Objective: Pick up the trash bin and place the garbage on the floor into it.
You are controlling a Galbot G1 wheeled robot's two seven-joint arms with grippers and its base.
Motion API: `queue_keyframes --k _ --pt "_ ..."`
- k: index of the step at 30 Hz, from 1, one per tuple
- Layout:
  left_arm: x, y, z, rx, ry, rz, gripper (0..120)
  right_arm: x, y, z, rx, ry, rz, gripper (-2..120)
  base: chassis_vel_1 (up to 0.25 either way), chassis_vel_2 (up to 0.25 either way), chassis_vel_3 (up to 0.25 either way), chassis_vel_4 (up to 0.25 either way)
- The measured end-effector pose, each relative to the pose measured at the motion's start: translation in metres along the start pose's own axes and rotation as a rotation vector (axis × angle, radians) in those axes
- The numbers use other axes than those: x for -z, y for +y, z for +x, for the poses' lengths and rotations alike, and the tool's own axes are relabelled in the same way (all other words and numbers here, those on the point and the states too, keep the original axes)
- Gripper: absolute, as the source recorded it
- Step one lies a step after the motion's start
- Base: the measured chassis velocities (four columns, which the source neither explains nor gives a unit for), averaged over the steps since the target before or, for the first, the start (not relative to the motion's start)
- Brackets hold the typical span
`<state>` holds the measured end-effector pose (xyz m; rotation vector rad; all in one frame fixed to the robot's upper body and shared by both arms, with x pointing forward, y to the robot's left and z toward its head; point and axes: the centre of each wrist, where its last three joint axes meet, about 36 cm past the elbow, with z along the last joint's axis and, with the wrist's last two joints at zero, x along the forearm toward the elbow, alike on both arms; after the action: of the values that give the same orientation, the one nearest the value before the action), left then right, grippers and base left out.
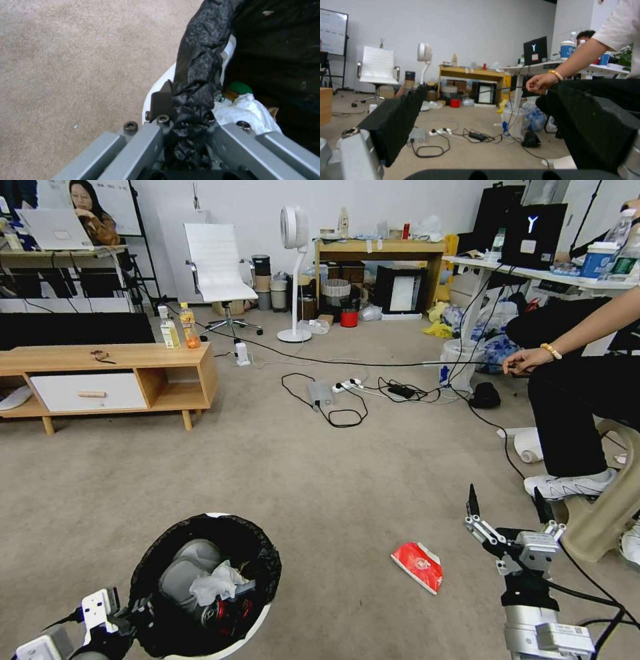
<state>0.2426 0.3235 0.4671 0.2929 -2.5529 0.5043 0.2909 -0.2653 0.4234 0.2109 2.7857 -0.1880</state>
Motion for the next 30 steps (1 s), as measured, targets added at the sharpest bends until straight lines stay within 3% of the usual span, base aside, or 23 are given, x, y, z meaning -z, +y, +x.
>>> queue_keyframes --k 18,30 --pt "0.0001 0.0014 -0.0027 0.000 0.000 0.003 1 -0.0019 0.0000 -0.0028 0.008 -0.003 -0.002 100 -0.105 0.110 0.093 -0.108" --pt "0.0002 0.0020 -0.0031 0.000 0.000 0.004 1 -0.0054 -0.0040 -0.0038 0.028 -0.010 0.011 100 -0.011 0.001 0.006 -0.004"
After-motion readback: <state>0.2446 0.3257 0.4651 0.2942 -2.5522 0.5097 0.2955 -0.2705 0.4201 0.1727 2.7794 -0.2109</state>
